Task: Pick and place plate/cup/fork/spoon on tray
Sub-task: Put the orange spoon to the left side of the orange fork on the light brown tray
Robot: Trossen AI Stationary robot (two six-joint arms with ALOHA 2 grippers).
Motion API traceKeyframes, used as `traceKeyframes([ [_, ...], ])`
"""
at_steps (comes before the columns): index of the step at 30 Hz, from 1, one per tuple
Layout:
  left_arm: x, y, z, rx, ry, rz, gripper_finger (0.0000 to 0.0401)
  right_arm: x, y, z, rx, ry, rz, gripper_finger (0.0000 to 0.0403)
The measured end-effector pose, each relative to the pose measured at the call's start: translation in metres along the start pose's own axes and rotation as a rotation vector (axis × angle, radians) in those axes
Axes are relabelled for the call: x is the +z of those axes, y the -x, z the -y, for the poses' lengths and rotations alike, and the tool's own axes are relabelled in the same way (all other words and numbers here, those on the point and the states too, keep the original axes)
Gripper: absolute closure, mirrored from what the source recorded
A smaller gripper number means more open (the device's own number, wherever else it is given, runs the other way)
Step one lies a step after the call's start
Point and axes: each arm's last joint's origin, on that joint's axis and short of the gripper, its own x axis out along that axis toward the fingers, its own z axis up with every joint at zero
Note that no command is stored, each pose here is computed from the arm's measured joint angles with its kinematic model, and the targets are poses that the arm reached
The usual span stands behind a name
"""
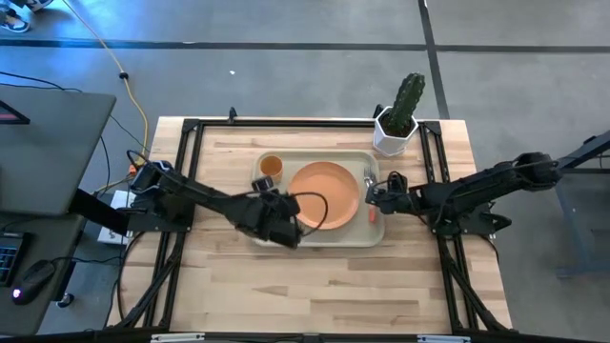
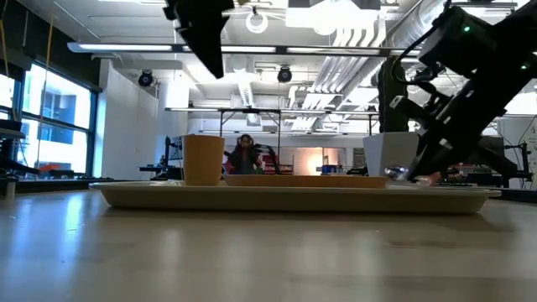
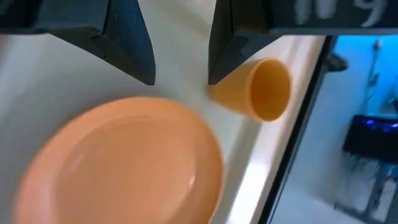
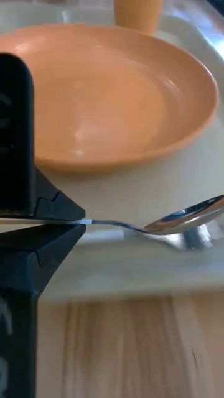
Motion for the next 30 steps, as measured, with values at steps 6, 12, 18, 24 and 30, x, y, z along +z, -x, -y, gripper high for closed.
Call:
traceKeyframes([
  [6,-0.005,-0.012,-0.022,0.099,-0.072,-0.134,0.0263,-0.001,-0.008,-0.004,0.015,0.028,-0.042,0.0403],
  [12,0.000,-0.017,-0.046,0.143,-0.047,-0.146,0.0263,0.004,-0.017,-0.006,0.007,0.002,-0.018,0.0403],
  [18,0.004,-0.016,-0.071,0.153,0.017,-0.137,0.0268,0.010,-0.033,-0.008,0.016,0.095,-0.073,0.0403],
  [24,-0.002,0.002,-0.101,0.153,0.076,-0.105,0.0277,0.013,-0.038,-0.013,0.057,0.077,-0.054,0.0403],
  [30,-0.033,0.017,-0.127,0.143,0.173,-0.097,0.0283,0.018,-0.044,-0.011,0.045,0.046,-0.098,0.0389],
])
